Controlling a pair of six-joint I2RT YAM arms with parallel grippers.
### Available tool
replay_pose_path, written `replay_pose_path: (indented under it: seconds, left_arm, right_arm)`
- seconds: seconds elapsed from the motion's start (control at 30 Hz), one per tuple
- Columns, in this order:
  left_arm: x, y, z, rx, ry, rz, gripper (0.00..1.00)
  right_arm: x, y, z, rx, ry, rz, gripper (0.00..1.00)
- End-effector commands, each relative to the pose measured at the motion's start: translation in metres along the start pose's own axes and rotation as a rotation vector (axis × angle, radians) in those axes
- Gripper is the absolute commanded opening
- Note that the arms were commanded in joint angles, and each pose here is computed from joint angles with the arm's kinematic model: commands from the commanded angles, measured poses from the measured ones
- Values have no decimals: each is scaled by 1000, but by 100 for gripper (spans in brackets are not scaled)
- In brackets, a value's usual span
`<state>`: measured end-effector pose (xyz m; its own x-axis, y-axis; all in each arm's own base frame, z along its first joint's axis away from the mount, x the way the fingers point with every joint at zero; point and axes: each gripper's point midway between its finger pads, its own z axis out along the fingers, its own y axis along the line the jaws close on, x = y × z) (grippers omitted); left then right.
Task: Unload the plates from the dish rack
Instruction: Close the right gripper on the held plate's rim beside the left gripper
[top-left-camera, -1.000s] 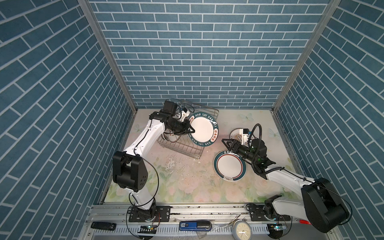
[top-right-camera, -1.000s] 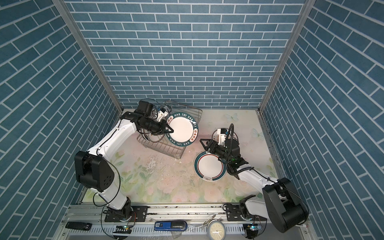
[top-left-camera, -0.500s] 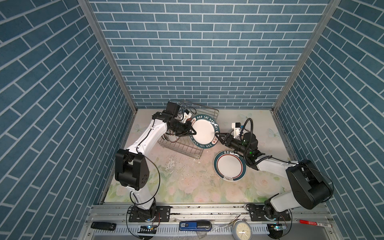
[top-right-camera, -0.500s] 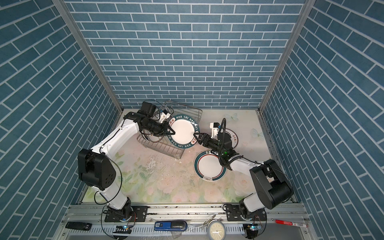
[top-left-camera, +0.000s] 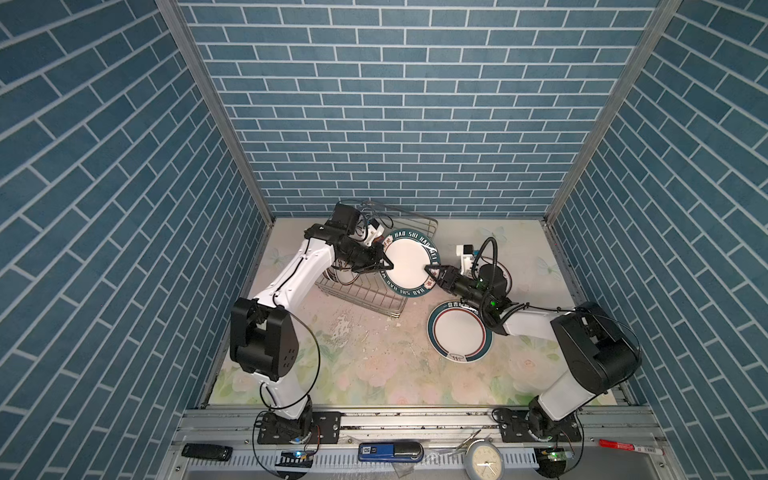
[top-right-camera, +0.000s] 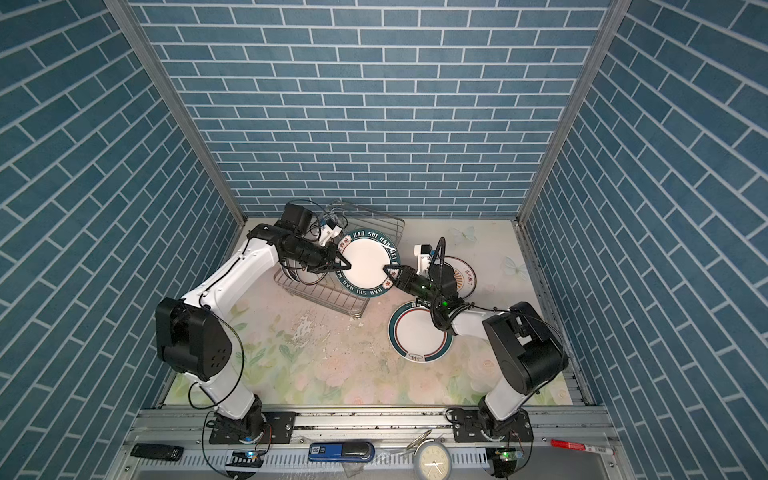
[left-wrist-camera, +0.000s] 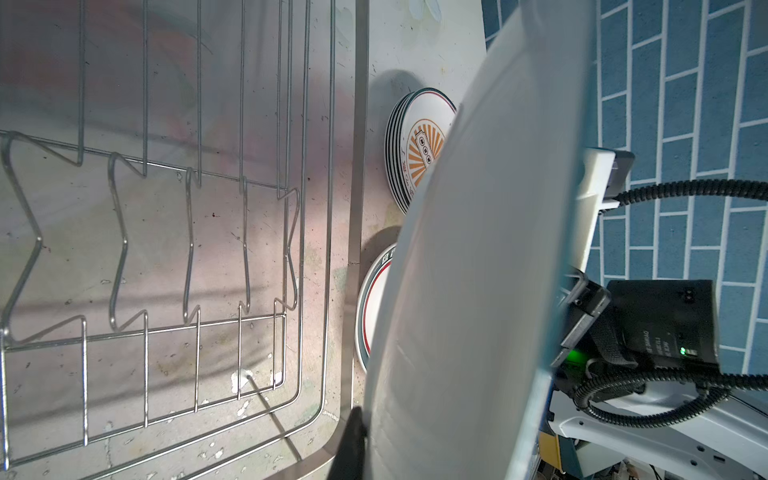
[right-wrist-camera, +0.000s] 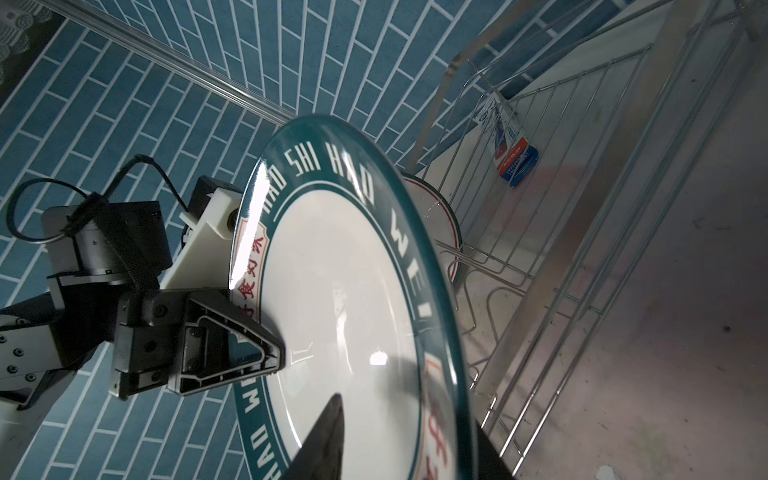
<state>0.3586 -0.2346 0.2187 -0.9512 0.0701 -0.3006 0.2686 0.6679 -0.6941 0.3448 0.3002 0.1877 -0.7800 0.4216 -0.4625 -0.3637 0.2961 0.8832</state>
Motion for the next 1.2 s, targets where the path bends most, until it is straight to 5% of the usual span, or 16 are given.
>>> replay_pose_path:
  seconds: [0.0,0.3,0.53,0.7,1.17]
  left_arm:
    - [-7,-13,-6,32,-25,32,4]
    - [-8,-13,-4,37,-30,30,5]
    - [-8,-13,-5,35,-38,30,20]
    - [-9,-13,-8,21,-47,33,37]
    - [-24,2,-48,-96,-192,55,52]
  right_arm:
    - [-11,44,8,-165,-16,-38,35]
    - [-8,51,18,-223,1,-21,18]
    - [-8,56,18,-241,4,-25,0]
    - [-11,59,15,-239,-7,-38,0]
    - [-42,58,-9,55,-48,-226,0]
